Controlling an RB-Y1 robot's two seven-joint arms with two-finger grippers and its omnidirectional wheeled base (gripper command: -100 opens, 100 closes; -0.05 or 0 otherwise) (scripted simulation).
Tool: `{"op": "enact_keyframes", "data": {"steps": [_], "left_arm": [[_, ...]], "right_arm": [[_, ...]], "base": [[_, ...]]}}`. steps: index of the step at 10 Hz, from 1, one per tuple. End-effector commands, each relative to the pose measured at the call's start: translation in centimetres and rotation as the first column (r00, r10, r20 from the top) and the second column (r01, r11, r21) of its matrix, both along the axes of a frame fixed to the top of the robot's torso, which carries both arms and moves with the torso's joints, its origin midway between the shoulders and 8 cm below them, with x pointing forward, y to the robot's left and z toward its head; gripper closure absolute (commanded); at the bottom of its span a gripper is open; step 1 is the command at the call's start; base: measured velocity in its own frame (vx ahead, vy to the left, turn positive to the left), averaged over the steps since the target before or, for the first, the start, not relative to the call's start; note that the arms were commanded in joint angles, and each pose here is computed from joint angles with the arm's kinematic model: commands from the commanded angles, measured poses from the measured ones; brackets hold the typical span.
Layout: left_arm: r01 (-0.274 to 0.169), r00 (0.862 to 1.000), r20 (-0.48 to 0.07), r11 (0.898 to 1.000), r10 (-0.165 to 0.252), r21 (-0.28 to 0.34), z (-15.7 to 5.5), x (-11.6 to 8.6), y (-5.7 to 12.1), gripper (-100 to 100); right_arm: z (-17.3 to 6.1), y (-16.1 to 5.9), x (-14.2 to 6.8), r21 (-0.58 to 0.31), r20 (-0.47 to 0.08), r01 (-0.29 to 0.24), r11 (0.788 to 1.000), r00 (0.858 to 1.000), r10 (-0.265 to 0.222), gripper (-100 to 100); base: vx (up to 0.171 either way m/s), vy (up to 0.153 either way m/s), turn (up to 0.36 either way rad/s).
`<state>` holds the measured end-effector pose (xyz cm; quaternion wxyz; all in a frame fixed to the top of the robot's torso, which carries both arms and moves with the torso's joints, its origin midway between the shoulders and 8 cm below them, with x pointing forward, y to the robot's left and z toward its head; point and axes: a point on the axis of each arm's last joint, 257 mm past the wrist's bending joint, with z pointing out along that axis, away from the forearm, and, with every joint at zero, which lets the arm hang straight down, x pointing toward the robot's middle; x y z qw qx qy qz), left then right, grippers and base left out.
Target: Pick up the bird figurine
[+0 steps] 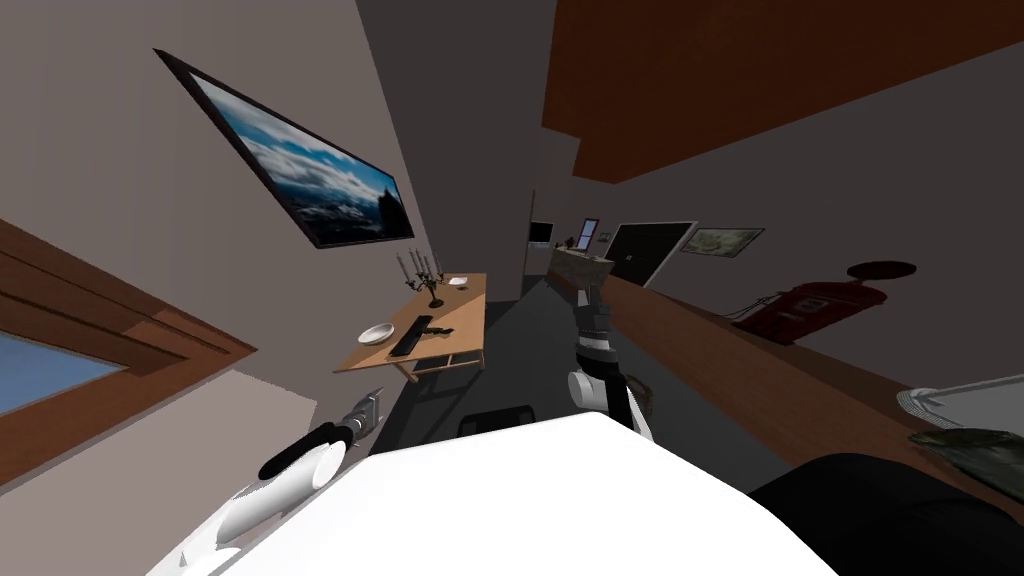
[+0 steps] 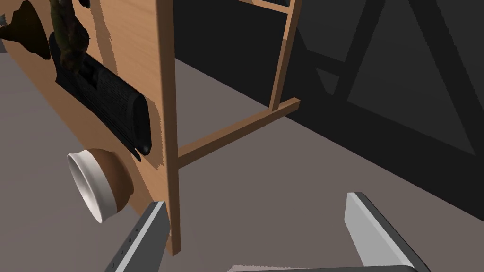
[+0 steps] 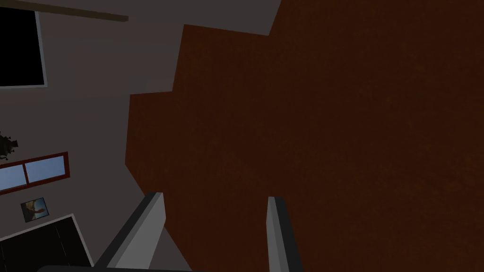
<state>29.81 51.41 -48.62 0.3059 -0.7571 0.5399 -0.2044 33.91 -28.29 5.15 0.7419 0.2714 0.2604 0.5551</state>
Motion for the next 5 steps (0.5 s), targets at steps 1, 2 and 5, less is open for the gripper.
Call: {"op": "enact_keyframes", "data": {"steps": [1, 2, 5], "left_arm": [[-0.023, 0.999, -0.043, 1.000, 0.023, -0.009, -0.8, -1.0, 1.0, -100], [-0.051, 0.995, -0.081, 0.999, 0.049, -0.017, -1.2, -1.6, 2.5, -100], [-0.093, 0.985, -0.145, 0.995, 0.088, -0.024, -2.2, -3.4, 4.3, -100]], "right_arm": [[0.0, 0.0, 0.0, 0.000, 0.000, 0.000, 1.000, 1.000, 0.000, 0], [0.0, 0.0, 0.0, 0.000, 0.000, 0.000, 1.000, 1.000, 0.000, 0], [0.0, 0.0, 0.0, 0.000, 0.000, 0.000, 1.000, 1.000, 0.000, 0]], "base": [[0.027, -0.039, -0.133], [0.028, -0.049, -0.204], [0.038, -0.036, -0.166]]}}
